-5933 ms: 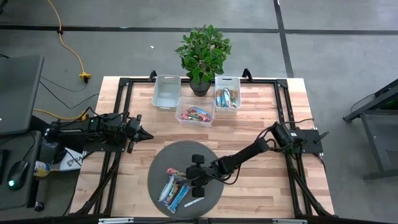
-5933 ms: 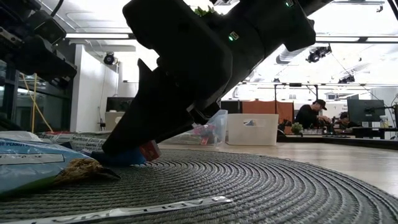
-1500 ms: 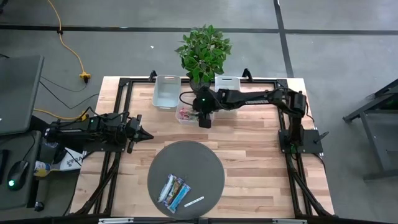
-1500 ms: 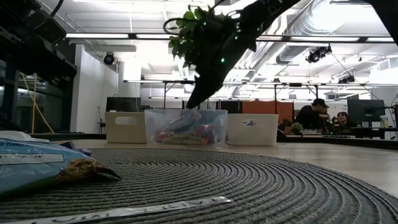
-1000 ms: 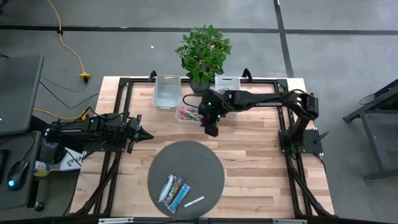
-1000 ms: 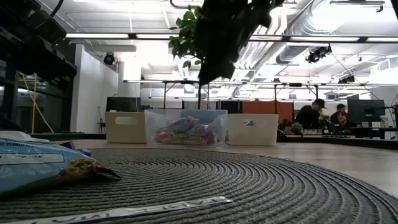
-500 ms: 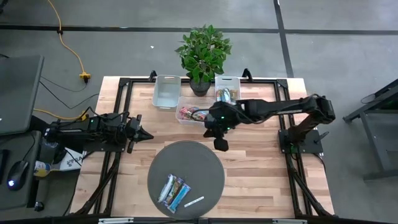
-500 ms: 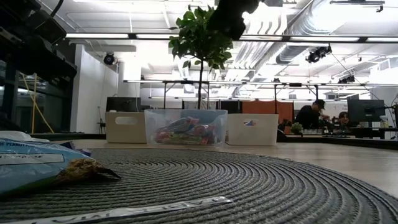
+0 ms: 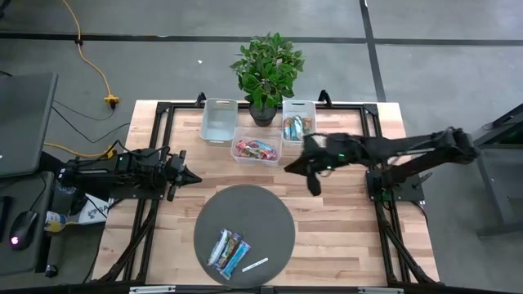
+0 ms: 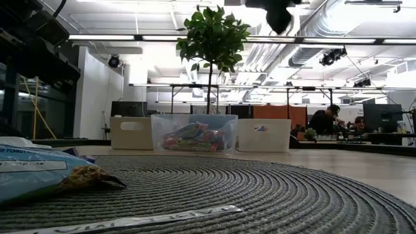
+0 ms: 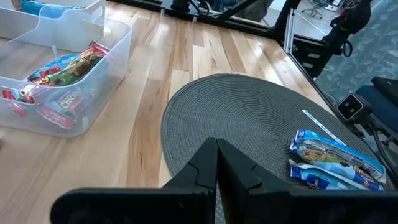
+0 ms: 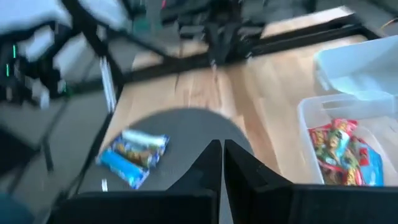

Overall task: Pick and place Granola Bars by type
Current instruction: Put the blue granola bar into the gray bin

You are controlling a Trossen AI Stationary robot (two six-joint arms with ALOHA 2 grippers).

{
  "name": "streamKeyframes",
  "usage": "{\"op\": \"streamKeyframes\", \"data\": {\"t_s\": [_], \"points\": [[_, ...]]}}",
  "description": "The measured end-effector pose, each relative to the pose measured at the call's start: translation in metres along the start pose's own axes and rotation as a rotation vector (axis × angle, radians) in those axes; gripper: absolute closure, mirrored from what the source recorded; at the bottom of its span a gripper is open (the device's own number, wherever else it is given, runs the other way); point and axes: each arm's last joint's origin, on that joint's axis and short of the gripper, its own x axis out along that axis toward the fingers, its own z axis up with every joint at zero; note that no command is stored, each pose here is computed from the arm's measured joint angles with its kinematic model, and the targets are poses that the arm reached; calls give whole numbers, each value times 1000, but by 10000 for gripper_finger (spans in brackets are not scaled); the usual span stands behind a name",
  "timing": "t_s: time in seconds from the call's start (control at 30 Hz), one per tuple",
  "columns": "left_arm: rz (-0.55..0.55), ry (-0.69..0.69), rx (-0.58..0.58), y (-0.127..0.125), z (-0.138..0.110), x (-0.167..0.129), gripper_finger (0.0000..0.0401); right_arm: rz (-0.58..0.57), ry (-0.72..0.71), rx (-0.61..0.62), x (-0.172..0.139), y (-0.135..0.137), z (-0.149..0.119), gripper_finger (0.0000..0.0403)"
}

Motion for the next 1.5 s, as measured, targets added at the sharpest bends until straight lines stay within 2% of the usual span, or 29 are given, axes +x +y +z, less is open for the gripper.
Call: {"op": "streamKeyframes", "data": {"t_s": [0.1, 0.27, 0.6, 1.03, 1.5], "points": [[0, 0, 0, 0, 0, 0, 400, -3, -114, 68, -21, -7, -27, 403], [0, 0, 0, 0, 0, 0, 400, -5, -255, 95, -54, -15, -60, 402], [0, 0, 0, 0, 0, 0, 400, -19, -442, 120, -96, -27, -104, 402], [0, 0, 0, 0, 0, 0, 400, 8, -554, 124, -113, -39, -150, 403], [1, 0, 0, 0, 0, 0, 400, -18, -511, 90, -113, -46, -172, 403]]}}
